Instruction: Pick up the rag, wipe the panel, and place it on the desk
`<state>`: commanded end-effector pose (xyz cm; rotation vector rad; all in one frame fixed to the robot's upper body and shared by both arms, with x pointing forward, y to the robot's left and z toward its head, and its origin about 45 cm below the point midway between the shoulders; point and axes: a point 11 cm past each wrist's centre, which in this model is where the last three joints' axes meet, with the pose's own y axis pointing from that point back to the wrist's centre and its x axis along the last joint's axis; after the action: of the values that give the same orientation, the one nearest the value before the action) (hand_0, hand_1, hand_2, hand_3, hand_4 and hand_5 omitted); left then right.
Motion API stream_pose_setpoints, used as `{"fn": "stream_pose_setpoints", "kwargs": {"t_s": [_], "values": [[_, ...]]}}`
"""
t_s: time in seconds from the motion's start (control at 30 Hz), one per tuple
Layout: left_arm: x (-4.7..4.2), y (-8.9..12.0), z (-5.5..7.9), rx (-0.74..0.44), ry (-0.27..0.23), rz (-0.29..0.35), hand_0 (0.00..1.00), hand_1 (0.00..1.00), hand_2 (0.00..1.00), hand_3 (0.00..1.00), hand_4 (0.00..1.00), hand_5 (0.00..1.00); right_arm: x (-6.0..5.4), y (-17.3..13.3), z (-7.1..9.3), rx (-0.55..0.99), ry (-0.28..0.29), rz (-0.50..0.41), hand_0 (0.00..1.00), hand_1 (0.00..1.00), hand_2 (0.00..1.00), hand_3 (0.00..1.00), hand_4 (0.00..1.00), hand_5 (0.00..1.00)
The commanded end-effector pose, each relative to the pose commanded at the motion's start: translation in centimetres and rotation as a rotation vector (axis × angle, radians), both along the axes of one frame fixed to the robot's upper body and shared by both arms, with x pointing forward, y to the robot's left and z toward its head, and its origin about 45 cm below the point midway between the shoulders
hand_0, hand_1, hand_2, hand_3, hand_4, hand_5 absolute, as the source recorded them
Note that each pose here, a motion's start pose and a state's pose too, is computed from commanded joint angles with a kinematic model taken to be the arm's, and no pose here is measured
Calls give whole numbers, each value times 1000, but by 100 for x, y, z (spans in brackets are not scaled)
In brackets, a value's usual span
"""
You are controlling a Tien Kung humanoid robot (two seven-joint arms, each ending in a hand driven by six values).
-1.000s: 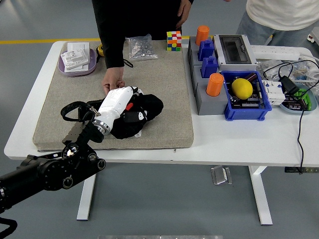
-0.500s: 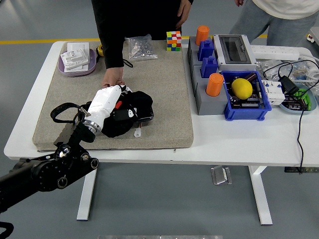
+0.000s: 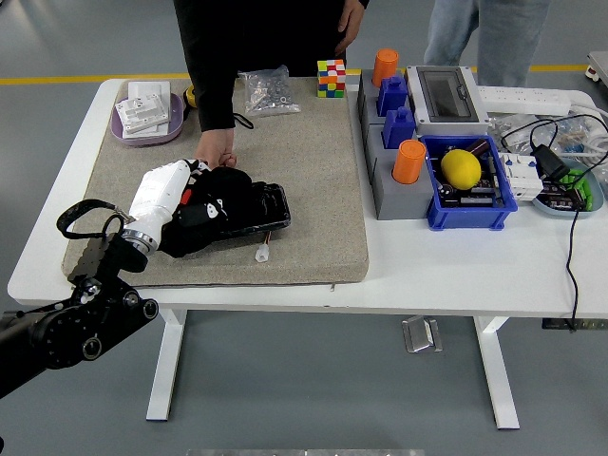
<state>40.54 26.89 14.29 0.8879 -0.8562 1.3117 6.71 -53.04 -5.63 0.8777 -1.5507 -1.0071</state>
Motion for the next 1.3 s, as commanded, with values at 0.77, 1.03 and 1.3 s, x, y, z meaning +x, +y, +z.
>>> {"fn": "stream_pose_setpoints", "kwargs": {"t_s": [0.77, 1.03, 1.3], "values": [[-80, 587, 6, 41, -21, 119, 220, 173, 489, 437, 271, 2, -73, 12, -21, 3, 5, -12, 717, 656, 686, 587, 963, 579], [-84, 707, 41, 51, -36, 144, 219, 171, 487, 436, 275, 2, -69, 19, -24, 5, 2, -14, 718, 656, 685, 588, 964, 580], [-86, 782, 58, 54, -41, 160, 219, 170, 487, 436, 275, 2, -63, 3, -13, 3, 1, -16, 718, 657, 685, 588, 964, 580]]}}
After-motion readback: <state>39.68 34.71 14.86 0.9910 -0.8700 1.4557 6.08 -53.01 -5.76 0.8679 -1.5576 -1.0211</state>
